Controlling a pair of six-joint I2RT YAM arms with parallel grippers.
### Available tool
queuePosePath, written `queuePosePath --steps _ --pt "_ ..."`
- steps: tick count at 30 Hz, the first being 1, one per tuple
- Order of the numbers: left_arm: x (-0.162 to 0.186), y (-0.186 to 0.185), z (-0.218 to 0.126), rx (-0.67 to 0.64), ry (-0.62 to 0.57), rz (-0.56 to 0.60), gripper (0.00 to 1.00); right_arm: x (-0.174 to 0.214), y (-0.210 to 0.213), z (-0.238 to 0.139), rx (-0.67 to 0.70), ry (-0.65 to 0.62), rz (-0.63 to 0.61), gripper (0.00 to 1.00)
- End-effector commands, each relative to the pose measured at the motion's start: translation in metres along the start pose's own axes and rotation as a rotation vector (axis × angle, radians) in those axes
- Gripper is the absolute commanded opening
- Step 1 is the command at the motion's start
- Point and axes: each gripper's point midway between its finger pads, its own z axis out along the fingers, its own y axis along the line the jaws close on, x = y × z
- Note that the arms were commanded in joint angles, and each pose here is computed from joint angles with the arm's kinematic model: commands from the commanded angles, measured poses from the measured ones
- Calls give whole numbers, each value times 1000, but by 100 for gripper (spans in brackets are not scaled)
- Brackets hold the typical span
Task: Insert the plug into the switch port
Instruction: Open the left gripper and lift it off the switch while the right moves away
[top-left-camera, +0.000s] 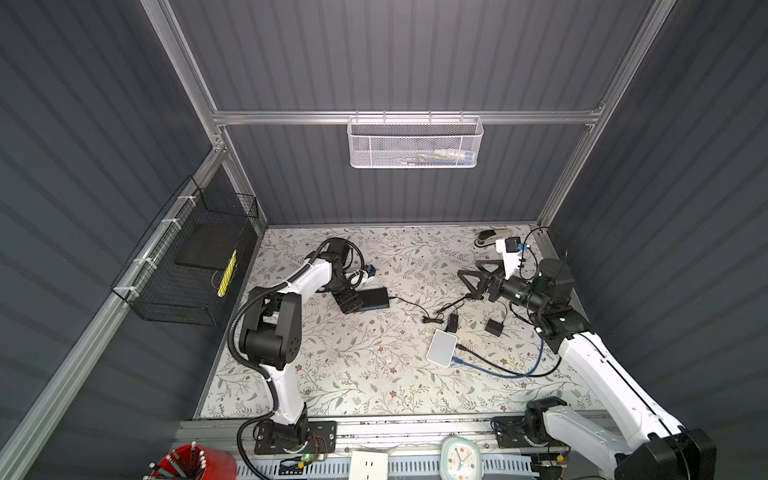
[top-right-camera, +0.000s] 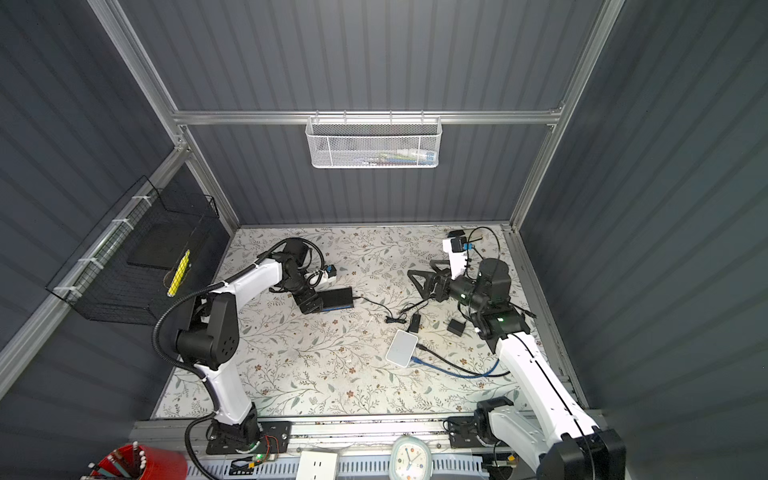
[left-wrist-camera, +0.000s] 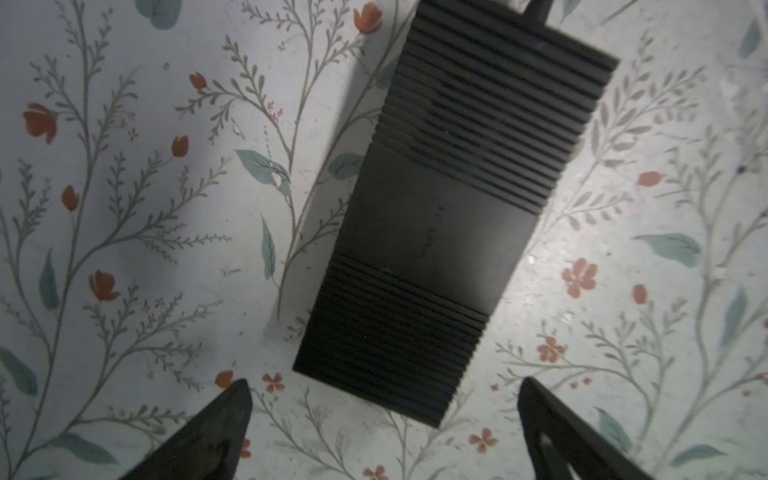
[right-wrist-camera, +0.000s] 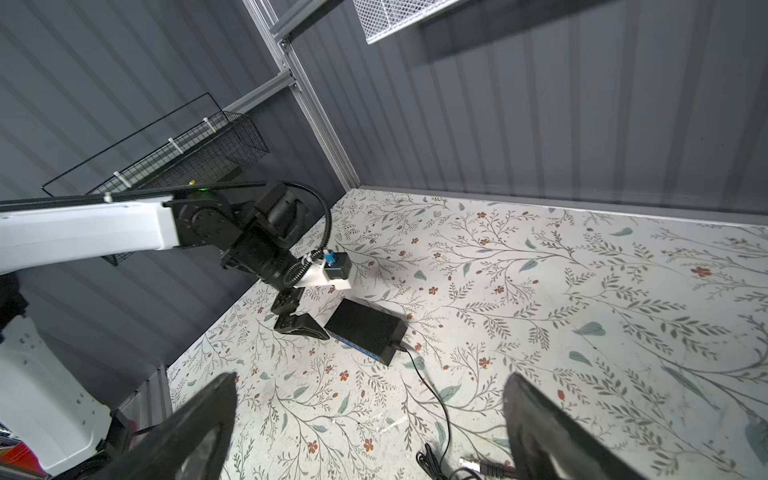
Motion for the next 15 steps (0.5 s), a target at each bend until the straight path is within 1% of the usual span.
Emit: queuePosePath --steps 1,3,4,6,9,10,11,12,14,15 --pt "-1 -11 20 68 10 144 100 -1 7 -6 -19 1 5 99" --pt "0 -13 27 90 6 138 100 0 7 -8 -17 5 6 99" --pt "-8 -5 24 76 -12 143 100 -1 7 -9 -18 6 3 99" --pt "-13 -4 29 86 -26 128 100 -1 6 -10 -14 8 1 99" --pt "-14 6 43 69 -11 55 100 -3 3 -11 -10 7 4 99" --pt "-14 8 46 68 -1 13 97 -4 3 -10 -11 8 3 99" --pt "-16 5 46 91 0 -27 90 -5 2 -10 -13 8 1 99" --pt "-18 3 44 110 -5 -67 81 -5 1 -11 -10 10 -1 99" --pt "-18 -4 39 147 13 -194 58 -5 -2 -12 -1 12 -7 99" --pt "-19 -7 37 150 19 -255 53 -4 -4 -12 6 15 -7 99"
